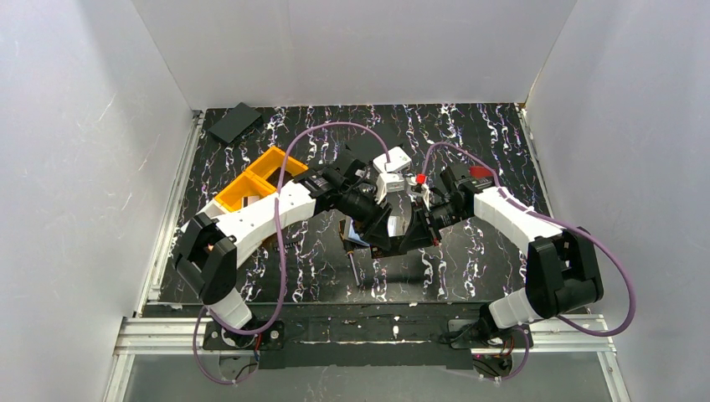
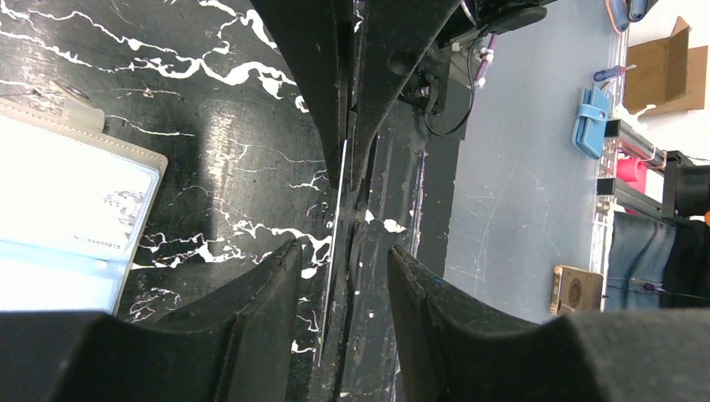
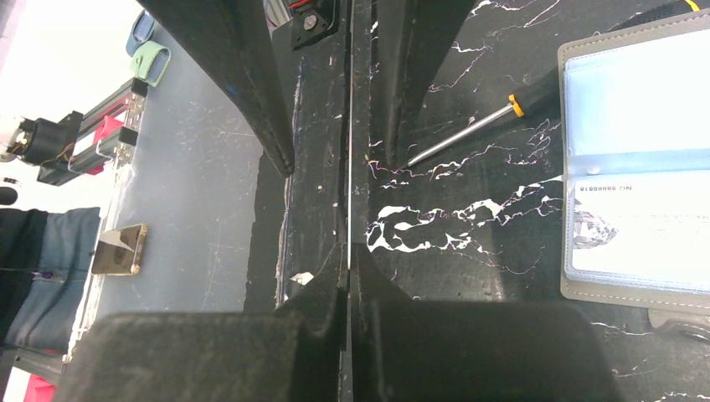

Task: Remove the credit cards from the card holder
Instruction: Place the credit card in the storage box.

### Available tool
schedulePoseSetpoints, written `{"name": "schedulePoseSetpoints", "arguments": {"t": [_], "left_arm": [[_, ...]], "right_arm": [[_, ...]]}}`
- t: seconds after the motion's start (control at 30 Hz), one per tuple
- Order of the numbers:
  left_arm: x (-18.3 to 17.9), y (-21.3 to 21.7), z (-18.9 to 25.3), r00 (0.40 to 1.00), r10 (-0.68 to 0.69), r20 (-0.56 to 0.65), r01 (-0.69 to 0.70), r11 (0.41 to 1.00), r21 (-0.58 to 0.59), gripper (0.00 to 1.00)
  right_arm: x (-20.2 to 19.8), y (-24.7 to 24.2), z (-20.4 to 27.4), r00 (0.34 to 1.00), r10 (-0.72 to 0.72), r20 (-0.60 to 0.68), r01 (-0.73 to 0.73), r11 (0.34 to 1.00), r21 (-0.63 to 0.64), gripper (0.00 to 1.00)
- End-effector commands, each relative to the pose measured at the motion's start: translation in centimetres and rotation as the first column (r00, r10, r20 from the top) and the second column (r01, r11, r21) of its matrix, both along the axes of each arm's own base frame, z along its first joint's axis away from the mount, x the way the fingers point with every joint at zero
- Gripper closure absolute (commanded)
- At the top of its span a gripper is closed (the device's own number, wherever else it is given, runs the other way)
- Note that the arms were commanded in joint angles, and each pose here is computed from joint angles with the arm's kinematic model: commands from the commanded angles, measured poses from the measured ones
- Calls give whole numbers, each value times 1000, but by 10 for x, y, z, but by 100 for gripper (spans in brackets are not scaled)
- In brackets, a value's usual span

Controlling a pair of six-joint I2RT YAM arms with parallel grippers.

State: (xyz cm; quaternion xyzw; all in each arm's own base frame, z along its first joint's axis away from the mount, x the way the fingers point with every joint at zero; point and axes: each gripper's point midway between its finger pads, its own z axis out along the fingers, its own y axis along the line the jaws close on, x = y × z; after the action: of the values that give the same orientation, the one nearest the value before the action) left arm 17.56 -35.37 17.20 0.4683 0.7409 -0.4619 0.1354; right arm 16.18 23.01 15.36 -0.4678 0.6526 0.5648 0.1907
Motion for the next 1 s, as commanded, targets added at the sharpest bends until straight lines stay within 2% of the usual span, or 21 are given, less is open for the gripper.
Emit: {"name": "schedulePoseSetpoints", "arguments": {"t": [0.0, 0.13, 0.23, 0.27, 0.3, 0.37, 0.43, 0.5, 0.57, 0.7, 0.83, 0.9, 0.97], "left_arm": [[-5, -7, 13, 999, -35, 6, 36, 998, -43, 63], [-6, -8, 12, 999, -44, -8, 44, 998, -46, 100], [-8, -6, 12, 999, -49, -4, 49, 998, -44, 100], [-8, -4, 11, 999, -47, 8, 47, 998, -40, 100], [-7, -1, 10, 999, -40, 23, 41, 999, -29, 100], [-6, 6, 9, 999, -25, 45, 26, 1000, -13, 100], [-3, 19, 11, 998, -4, 70, 4, 1000, 3, 100], [4, 36, 13, 995, 39, 94, -41, 999, 23, 100], [15, 57, 14, 985, 102, 138, -109, 993, 49, 100], [51, 119, 16, 916, 272, 296, -322, 937, 134, 100], [96, 192, 24, 763, 390, 515, -549, 812, 199, 100], [114, 214, 29, 708, 415, 571, -609, 768, 198, 100], [130, 227, 35, 682, 432, 590, -634, 752, 182, 100]], "right_arm": [[4, 4, 11, 999, 17, 32, -18, 999, 29, 99], [4, 4, 11, 999, 17, 27, -18, 999, 27, 99], [4, 4, 11, 999, 17, 29, -18, 1000, 25, 99], [4, 4, 11, 999, 16, 31, -17, 1000, 23, 96], [4, 4, 10, 999, 16, 32, -16, 1000, 20, 85], [6, 4, 11, 999, 13, 41, -13, 1000, 15, 54], [9, 2, 11, 998, 4, 55, -4, 1000, 2, 28], [13, -1, 12, 997, -13, 73, 13, 1000, -3, 11], [20, -5, 13, 995, -48, 86, 49, 999, -14, 2], [40, -15, 16, 982, -158, 107, 161, 987, -22, 2], [48, -20, 16, 972, -206, 111, 210, 978, -23, 2], [49, -21, 15, 972, -210, 108, 214, 976, -27, 2], [50, -21, 13, 971, -214, 107, 218, 975, -32, 2]]}}
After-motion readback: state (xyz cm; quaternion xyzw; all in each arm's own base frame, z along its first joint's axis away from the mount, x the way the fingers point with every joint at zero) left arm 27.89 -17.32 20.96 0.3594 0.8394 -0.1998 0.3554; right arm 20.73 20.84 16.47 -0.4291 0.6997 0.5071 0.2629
